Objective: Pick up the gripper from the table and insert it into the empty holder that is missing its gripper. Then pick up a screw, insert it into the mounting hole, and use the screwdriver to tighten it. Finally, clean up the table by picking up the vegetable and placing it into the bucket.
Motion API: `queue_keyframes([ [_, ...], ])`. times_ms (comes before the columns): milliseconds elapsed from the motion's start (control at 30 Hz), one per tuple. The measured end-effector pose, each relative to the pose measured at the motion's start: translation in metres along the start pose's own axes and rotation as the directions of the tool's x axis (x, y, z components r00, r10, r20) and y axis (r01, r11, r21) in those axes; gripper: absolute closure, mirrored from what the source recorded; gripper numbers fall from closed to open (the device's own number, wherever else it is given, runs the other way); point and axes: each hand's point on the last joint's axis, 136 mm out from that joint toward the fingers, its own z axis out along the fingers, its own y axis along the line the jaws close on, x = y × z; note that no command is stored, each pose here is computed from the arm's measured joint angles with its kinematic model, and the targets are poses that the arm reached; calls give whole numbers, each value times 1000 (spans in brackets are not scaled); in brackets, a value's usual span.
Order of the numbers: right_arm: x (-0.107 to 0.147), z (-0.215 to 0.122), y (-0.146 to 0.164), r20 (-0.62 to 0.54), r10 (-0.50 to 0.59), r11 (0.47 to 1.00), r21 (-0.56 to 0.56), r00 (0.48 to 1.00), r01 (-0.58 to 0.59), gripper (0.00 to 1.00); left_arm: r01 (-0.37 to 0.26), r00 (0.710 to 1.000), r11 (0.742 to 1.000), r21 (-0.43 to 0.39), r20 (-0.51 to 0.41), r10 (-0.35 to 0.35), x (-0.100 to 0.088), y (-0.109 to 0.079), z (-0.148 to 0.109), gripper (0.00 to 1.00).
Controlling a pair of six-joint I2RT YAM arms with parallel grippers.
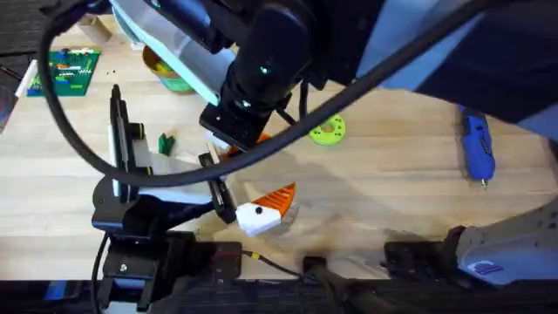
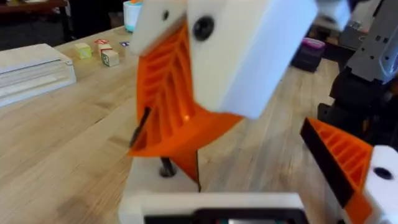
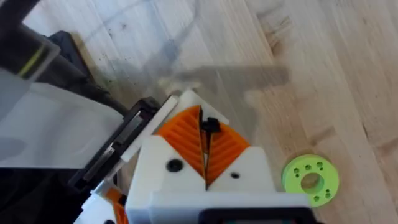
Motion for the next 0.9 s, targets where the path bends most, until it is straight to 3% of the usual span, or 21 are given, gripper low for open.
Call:
queue_keyframes([
  [567, 1, -6, 5, 4, -5, 1000, -7, 1000, 5, 995, -6, 1000, 1000, -11, 2, 6, 0, 2, 0, 9],
  [900, -7, -6, -3, 38, 23, 999, 43, 999, -24, 995, -7, 1000, 1000, -15, 2, 7, 0, 3, 0, 8],
])
